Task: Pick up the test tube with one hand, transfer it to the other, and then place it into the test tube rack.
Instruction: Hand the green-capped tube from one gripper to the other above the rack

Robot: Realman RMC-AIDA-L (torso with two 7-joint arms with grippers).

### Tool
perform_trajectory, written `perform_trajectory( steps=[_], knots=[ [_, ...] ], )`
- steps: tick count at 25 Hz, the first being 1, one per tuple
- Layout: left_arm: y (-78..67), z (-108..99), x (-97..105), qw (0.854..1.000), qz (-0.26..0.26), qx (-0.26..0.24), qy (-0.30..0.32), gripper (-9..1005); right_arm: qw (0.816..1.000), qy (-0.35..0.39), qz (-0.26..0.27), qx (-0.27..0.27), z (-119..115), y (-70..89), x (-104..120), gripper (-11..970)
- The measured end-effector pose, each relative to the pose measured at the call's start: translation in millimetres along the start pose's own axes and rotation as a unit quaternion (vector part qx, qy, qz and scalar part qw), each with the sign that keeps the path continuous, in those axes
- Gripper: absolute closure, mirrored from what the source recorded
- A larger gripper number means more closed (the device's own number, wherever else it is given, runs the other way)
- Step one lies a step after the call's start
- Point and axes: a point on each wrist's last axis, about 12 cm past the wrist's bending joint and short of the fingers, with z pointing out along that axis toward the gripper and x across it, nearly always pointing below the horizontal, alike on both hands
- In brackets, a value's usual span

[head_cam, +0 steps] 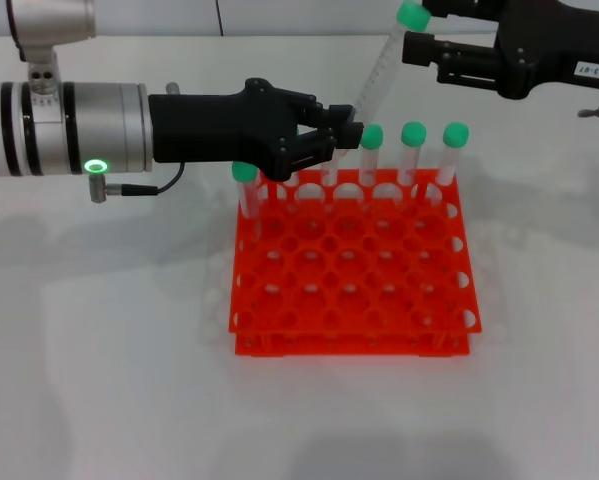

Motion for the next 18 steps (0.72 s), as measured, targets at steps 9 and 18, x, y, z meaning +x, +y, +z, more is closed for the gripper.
perform_trajectory(
  steps=[9, 18],
  knots=[
    [-0.1, 1.1, -1.7, 1.0, 0.004, 0.002, 0.0, 827, 1.0, -0.002, 0.002, -0.004, 4.5, -1.1, -0.8, 376],
    [0.0, 1.1, -1.8, 1.0, 0.004, 0.002, 0.0, 828, 1.0, -0.002, 0.005, 0.001, 6.8, -3.5, -0.7, 379]
  ],
)
